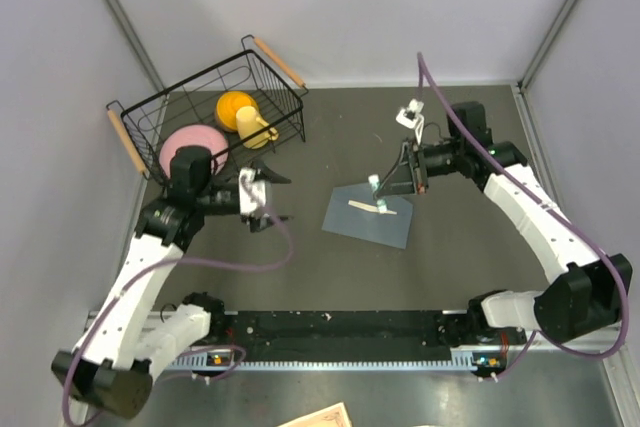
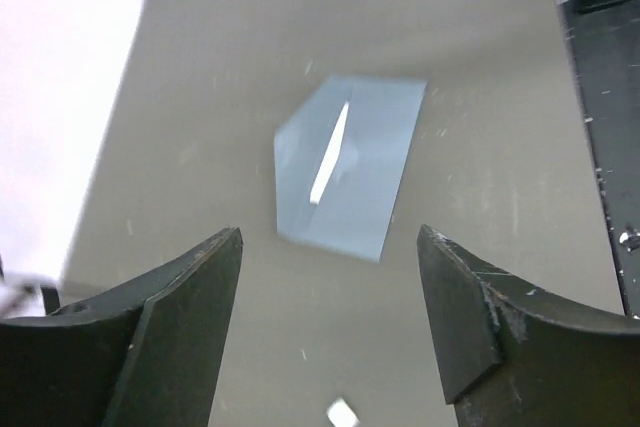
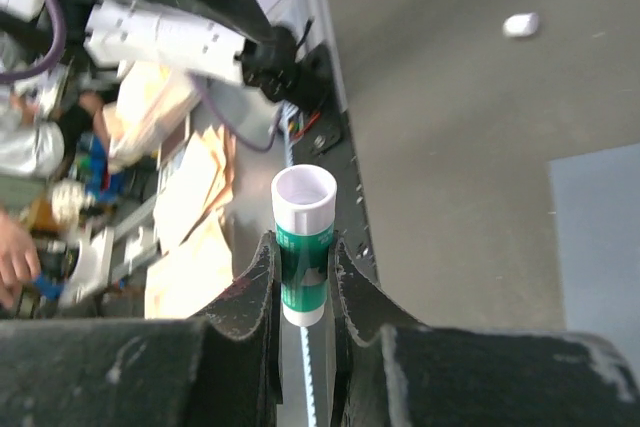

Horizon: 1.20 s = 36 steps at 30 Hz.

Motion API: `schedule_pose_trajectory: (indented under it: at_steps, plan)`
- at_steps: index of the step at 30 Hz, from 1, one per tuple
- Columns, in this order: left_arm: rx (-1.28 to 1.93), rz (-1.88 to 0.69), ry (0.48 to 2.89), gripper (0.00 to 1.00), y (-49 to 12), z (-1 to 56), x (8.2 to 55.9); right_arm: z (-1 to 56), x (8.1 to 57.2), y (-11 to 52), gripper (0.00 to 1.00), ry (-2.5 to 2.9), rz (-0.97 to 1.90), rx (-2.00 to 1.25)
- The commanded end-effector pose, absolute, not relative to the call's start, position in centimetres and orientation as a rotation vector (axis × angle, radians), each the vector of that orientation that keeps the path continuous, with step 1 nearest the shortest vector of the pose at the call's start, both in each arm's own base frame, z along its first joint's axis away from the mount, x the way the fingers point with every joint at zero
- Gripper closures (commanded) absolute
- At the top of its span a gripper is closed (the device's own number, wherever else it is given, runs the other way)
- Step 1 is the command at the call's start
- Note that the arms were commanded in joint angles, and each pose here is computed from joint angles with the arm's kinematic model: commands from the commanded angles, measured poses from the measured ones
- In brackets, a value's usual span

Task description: Place the letter into the envelope and seal it

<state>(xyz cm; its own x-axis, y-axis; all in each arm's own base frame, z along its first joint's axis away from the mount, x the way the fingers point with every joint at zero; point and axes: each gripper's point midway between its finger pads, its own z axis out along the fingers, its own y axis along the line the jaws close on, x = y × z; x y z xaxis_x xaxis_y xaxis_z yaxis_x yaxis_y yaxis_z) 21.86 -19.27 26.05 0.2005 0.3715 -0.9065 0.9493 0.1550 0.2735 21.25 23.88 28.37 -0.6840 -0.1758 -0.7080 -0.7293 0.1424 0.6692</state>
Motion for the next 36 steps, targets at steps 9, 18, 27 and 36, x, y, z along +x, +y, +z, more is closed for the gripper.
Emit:
schedule_pose_trajectory:
  at_steps: [9, 18, 27, 36]
  plan:
    - [1.786, -0.609, 0.403, 0.38, -26.1, 31.3, 11.6, 26.2, 9.9, 27.3, 1.0, 1.878, 1.744, -1.362]
    - [1.857, -0.637, 0.336, 0.39, -28.9, 31.3, 9.8, 25.8, 7.9, 29.2, 1.0, 1.877, 1.795, -1.481]
    - [1.911, -0.706, 0.302, 0.4, -29.7, 30.1, 8.0, 26.9, 7.5, 30.4, 1.0, 1.845, 1.817, -1.53]
    - [1.978, -0.697, 0.308, 0.46, -29.5, 28.4, 7.7, 27.2, 6.8, 30.5, 1.0, 1.818, 1.809, -1.569]
